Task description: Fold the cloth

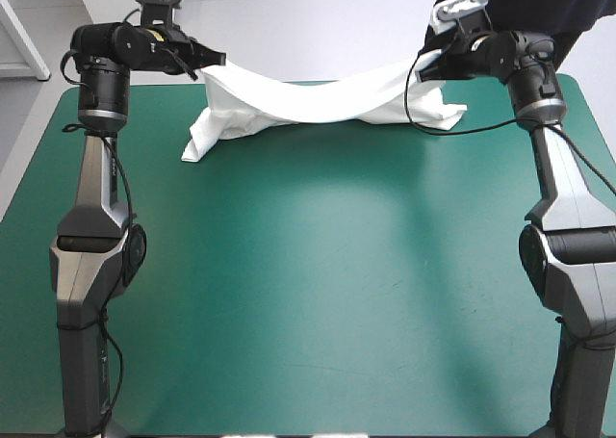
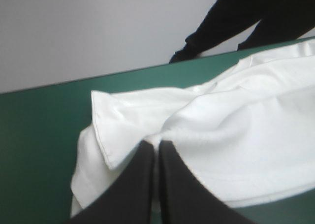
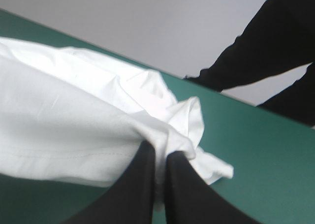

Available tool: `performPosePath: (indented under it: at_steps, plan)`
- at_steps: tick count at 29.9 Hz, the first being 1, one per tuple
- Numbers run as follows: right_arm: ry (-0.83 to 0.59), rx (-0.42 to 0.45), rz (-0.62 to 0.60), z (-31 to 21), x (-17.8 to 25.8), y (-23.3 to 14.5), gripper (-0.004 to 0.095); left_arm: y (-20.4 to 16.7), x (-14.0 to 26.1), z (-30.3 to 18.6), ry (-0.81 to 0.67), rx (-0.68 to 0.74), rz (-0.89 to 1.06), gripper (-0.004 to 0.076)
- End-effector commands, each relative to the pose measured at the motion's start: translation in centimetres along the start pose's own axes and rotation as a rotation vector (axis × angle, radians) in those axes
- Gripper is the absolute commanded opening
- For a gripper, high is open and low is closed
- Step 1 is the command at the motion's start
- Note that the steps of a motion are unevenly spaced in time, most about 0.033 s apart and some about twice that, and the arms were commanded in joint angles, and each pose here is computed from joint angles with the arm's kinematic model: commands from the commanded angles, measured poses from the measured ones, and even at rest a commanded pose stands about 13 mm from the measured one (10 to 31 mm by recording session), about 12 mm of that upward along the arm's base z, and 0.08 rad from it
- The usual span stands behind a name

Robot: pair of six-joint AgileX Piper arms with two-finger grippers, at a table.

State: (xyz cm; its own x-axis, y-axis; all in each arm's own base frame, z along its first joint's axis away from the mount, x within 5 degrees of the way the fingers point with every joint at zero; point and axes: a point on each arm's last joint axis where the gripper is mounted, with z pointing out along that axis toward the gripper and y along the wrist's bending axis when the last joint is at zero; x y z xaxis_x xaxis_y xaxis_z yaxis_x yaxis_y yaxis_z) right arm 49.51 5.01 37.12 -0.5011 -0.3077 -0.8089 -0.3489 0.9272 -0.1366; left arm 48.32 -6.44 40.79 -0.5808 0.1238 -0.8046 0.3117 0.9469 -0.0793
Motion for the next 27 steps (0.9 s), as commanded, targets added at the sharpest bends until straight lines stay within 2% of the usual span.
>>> performPosePath:
  at_steps: [1, 7, 11, 19, 27]
  plan:
    - [-0.019, -0.003, 0.004, -3.3, -0.7, -0.1, -0.0017, -1.7, -1.3, -3.6, -0.049, 0.084, -0.034, -0.0022]
    - [0.124, -0.031, 0.035, -3.8, 2.8, 0.2, -0.0017, -3.0, -0.8, -3.3, 0.006, 0.119, -0.037, -0.0022]
    - [0.189, -0.059, 0.061, -5.0, 4.7, 0.9, -0.0017, -3.6, 0.8, -3.2, 0.122, 0.103, -0.018, -0.0022]
    - [0.278, -0.095, 0.073, -8.0, 7.2, 2.3, -0.0017, -4.0, 7.7, -5.7, 0.412, 0.054, -0.018, -0.0022]
    - [0.363, -0.113, 0.070, -11.6, 10.2, 3.8, -0.0017, -5.5, 14.5, -9.3, 0.481, 0.110, -0.043, -0.0022]
